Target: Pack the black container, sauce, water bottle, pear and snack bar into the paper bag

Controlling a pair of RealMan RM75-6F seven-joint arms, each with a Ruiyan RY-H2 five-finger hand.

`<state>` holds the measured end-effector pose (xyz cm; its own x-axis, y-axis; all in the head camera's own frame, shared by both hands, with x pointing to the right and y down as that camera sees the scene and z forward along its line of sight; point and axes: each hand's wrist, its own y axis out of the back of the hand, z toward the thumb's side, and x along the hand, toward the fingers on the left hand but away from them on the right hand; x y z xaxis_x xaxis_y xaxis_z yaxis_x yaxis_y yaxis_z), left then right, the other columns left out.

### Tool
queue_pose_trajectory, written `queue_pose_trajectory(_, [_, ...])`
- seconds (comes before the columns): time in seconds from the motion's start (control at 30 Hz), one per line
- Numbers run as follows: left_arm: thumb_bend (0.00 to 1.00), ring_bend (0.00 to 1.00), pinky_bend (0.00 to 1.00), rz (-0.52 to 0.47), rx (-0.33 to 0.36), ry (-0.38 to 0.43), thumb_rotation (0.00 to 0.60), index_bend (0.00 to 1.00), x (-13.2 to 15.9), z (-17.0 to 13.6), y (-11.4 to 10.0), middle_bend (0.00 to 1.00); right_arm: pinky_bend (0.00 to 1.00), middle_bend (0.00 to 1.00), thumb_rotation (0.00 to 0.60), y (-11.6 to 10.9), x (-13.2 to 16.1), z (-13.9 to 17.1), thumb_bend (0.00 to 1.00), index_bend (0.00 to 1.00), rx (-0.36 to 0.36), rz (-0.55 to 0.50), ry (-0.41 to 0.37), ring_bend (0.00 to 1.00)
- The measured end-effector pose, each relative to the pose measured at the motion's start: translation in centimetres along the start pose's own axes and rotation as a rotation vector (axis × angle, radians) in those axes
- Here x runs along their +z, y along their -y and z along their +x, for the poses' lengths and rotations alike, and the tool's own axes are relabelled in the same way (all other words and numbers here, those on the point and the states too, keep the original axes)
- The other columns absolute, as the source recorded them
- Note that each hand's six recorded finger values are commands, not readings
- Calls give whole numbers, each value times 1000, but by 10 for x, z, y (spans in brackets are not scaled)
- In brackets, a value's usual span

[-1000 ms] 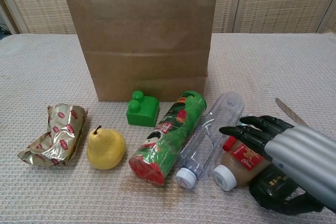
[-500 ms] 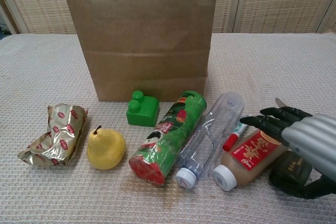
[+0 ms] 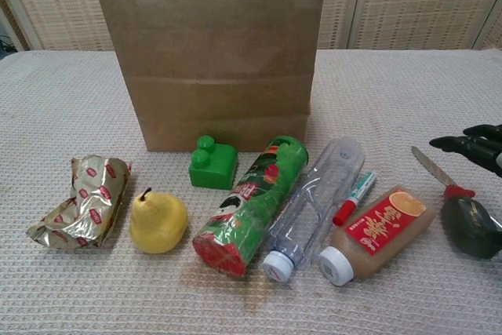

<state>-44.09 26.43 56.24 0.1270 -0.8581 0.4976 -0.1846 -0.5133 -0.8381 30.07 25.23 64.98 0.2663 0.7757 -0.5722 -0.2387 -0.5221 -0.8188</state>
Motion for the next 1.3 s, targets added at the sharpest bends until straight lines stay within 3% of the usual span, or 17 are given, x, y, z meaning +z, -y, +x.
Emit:
queue_pose_trajectory(0.17, [381,0,63,-1,-2,0,600,0,0,0,0,0,71,105,600,-4,-7,2,147,0,19,-21,22,0])
queue_pose_trajectory(0.3, [383,0,63,-3,-2,-1,600,0,0,1,0,0,69,105,600,-10,-8,3,141,3,59,-76,-9,0])
queue_pose_trajectory(0.43, [383,0,63,-4,-6,-1,600,0,0,1,1,0,69,105,600,-16,-9,1,65,31,84,-94,-43,13])
queue_pose_trajectory(0.6, [383,0,63,-6,-7,-2,600,0,0,1,1,0,69,105,600,-7,-5,5,35,21,124,-51,-49,19])
queue_pose_trajectory(0.83, [382,0,63,-8,-9,-1,600,0,-1,0,1,0,69,107,600,16,-4,10,26,30,256,6,-60,19])
queue_pose_trajectory(1.3, [384,0,64,-12,-13,-6,600,0,-1,1,1,0,69,107,600,20,5,-10,26,31,256,19,-88,20])
